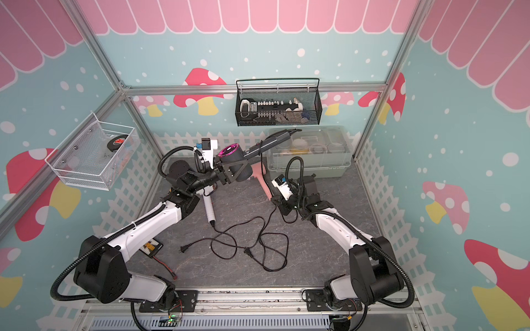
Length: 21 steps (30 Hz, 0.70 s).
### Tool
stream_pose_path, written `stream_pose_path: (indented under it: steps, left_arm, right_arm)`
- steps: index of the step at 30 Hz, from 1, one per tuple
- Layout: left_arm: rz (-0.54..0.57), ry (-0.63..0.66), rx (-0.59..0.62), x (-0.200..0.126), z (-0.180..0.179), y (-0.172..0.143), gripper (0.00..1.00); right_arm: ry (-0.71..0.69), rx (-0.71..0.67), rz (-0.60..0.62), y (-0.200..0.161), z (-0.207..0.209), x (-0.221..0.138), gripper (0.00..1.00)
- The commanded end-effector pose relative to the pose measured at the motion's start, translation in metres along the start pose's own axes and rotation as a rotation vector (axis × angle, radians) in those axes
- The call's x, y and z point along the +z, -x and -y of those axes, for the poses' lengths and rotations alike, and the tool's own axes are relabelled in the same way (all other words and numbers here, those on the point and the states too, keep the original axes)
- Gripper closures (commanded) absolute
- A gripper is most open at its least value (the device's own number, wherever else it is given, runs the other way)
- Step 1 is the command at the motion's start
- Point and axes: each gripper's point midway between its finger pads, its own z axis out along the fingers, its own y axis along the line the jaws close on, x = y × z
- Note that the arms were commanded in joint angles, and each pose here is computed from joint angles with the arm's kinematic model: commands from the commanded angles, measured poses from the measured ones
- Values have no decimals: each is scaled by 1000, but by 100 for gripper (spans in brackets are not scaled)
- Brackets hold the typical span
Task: Wrap the cord around the hair dryer
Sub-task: Wrap the power cord around the hair dryer.
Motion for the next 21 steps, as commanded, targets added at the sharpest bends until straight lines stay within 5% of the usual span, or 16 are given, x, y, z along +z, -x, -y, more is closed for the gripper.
stream_pose_path:
  steps: [1, 16, 21]
  left_arm:
    - [146, -12, 85, -7, 10, 50, 100]
    - [180, 65, 100, -17, -7, 62, 100]
    - [131, 181, 147, -20, -24, 57, 100]
  right_arm:
    - [-9, -63, -17, -2, -9, -1, 100]
    - [28, -159, -176, -35, -39, 13, 100]
    - [23, -205, -217, -34, -47, 7, 100]
